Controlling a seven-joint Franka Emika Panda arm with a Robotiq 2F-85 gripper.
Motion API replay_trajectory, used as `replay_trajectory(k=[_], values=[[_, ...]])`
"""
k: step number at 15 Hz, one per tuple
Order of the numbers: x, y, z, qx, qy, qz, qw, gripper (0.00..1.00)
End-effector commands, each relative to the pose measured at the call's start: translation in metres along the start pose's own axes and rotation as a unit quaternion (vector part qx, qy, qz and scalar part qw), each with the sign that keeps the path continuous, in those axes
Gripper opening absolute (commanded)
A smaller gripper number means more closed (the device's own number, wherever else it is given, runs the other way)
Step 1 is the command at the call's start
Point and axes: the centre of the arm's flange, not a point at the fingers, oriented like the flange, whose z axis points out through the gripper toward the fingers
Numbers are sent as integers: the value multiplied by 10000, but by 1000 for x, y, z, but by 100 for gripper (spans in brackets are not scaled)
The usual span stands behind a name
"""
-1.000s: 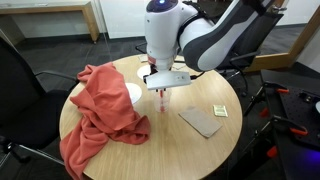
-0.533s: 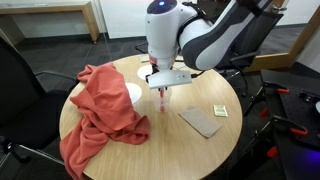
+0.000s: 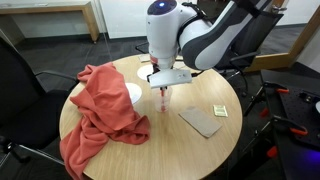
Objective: Remove the marker from the cup and put it on the table
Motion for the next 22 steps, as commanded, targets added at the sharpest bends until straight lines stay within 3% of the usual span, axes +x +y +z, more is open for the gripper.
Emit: replay_trajectory(k=[1, 12, 22], values=[[-2, 0, -14, -39, -20, -82, 10000, 5], [-18, 3, -97, 433, 145, -220, 9987, 5], [23, 57, -169, 896, 163, 136, 9957, 5]])
